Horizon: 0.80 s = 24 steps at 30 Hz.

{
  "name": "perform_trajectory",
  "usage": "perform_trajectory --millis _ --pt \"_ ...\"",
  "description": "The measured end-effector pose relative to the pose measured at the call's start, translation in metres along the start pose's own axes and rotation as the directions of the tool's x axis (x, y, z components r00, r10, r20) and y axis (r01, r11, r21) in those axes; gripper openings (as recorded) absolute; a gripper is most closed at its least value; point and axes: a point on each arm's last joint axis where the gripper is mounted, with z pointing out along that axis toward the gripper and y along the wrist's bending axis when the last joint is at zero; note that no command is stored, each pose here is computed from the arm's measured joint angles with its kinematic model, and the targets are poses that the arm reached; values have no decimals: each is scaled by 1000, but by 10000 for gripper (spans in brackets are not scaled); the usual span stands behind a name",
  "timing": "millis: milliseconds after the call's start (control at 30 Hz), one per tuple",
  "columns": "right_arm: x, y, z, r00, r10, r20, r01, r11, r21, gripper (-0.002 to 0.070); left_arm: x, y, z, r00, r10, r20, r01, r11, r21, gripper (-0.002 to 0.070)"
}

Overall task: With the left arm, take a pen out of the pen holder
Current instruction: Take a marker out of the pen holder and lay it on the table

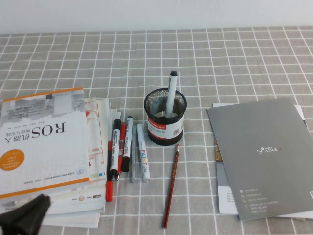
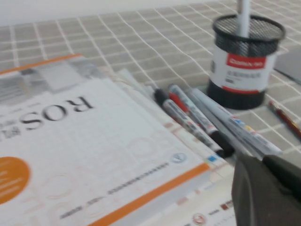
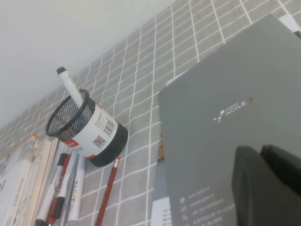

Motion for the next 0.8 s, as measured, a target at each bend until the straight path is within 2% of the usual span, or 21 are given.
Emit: perform_trajectory --millis 233,400,533,800 --pt "0 0 0 1000 0 0 0 1000 0 -13 -1 14 -19 997 -31 74 44 983 -180 -2" --pt "0 0 0 1000 0 0 0 1000 0 -13 -3 21 -32 985 -28 172 82 947 -312 -2" --pt "0 0 0 1000 0 0 0 1000 0 -13 -5 23 -41 971 -6 239 99 920 -378 -3" --pt "0 0 0 1000 0 0 0 1000 0 -13 8 27 -43 989 -63 135 118 881 -458 -2"
